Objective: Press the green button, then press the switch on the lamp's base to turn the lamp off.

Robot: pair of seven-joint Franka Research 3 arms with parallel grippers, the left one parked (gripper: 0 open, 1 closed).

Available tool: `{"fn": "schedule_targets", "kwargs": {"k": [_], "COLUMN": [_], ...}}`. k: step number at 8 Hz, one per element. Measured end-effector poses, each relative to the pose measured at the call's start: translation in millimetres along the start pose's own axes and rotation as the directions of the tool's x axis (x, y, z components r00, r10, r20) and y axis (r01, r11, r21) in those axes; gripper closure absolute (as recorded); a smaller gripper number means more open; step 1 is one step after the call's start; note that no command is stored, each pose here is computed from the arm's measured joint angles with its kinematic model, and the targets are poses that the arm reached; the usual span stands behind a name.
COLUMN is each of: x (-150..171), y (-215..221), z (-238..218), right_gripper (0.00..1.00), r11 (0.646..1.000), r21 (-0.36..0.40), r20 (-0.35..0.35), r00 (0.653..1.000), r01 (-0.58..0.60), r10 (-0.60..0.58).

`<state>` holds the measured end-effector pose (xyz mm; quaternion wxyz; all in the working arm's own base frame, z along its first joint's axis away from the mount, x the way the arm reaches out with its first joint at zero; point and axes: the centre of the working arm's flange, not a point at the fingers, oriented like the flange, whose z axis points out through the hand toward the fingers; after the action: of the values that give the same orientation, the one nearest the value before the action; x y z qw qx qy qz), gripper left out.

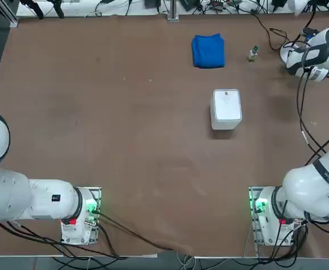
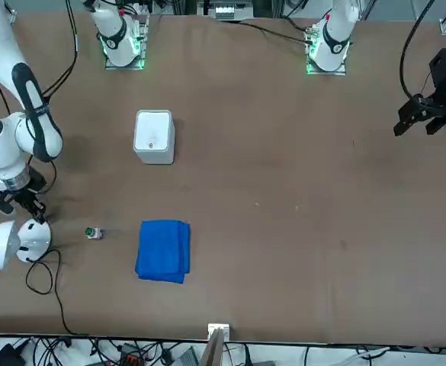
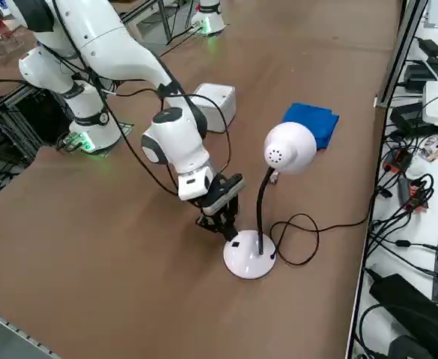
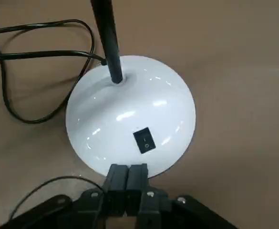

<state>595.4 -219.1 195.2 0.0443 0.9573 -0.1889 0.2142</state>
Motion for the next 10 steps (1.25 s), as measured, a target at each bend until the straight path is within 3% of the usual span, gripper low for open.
{"fn": "schedule_targets", "kwargs": {"k": [2,4,6,7,8,10], "x": [8.4,29.6,37.0,36.7,37.8,45.8], "y": [-8.8,-11.5,-13.8,-16.3,-20.9,-48.6], "z": [-12.1,-58.7,-114.2,-146.1,-179.6,-244.6], "right_gripper": [0.99,0.99,0.96,0.93,0.87,0.54], "r11": [1.0,1.0,0.999,0.998,0.997,0.993], "r21": [0.006,-0.001,-0.007,0.001,0.017,0.089], "r20": [0.067,0.159,0.296,0.382,0.451,0.505], "r00": [0.998,0.987,0.955,0.922,0.889,0.856], "r01": [0.006,0.009,0.032,0.065,0.079,0.078], "r10": [-0.006,-0.009,-0.028,-0.061,-0.078,-0.113]}}
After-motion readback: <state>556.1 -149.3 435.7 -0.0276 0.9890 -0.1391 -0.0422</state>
